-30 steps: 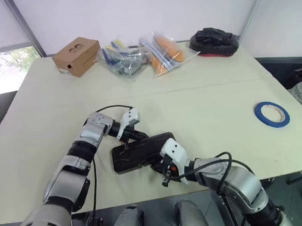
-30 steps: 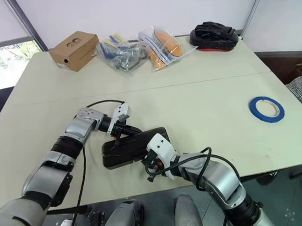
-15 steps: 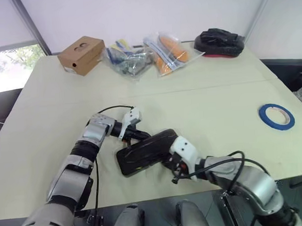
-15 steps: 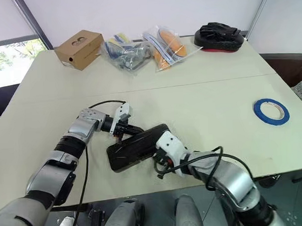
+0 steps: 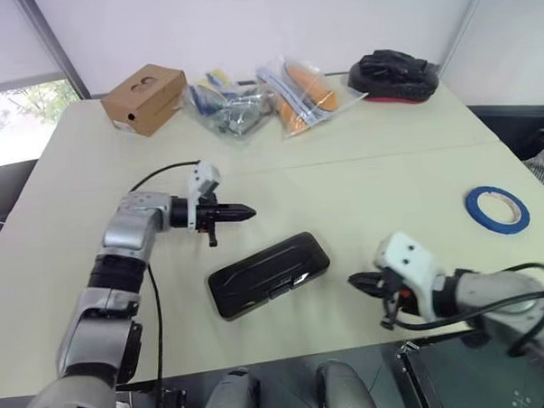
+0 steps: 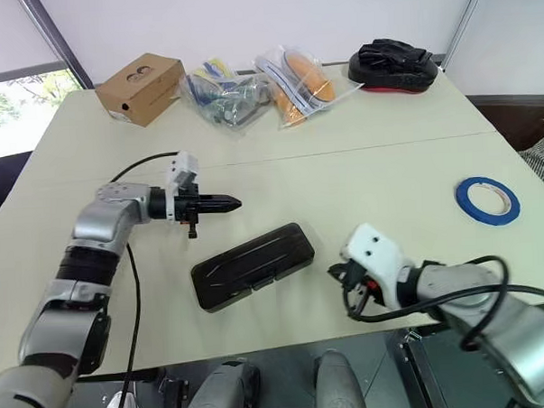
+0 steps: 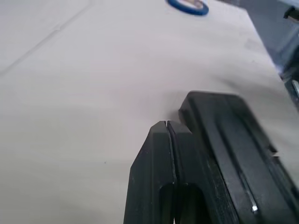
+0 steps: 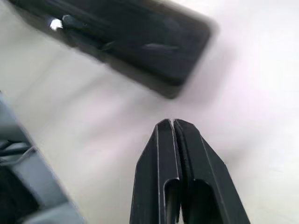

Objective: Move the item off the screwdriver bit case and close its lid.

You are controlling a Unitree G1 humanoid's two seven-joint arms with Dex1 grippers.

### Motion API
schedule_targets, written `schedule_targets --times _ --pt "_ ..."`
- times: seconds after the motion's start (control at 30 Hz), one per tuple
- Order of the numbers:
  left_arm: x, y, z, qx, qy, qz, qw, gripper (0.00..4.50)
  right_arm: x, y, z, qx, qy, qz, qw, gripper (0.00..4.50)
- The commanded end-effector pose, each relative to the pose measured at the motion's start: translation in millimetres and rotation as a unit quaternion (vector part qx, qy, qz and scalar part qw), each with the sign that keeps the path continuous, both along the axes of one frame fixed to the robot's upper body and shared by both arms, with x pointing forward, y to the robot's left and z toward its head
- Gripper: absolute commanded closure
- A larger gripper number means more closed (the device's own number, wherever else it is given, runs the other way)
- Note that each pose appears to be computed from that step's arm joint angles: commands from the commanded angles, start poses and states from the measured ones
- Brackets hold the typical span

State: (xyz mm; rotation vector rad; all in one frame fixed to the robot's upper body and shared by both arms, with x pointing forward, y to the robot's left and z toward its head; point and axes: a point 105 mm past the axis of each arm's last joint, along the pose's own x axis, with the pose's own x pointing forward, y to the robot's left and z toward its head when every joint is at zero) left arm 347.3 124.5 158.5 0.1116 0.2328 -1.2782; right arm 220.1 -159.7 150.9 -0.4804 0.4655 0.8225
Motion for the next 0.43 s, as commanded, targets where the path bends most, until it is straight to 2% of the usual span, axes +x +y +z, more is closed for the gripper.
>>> schedule_targets --times 0.03,0.3,0.43 --pt "-16.4 12.6 25.8 -0.019 -0.039 0.004 0.999 4.5 2.7 -7.5 24.6 -0.009 -0.034 0.02 0.999 4.44" --pt "-57.2 34.9 28.1 -0.019 -0.02 0.019 0.999 4.5 6.8 -22.9 37.1 -0.031 -0.041 0.04 0.998 4.44" --pt "-66.4 36.7 30.9 -0.013 -0.014 0.02 1.0 4.5 7.9 -23.4 40.3 -0.032 -0.045 0.048 0.997 4.44"
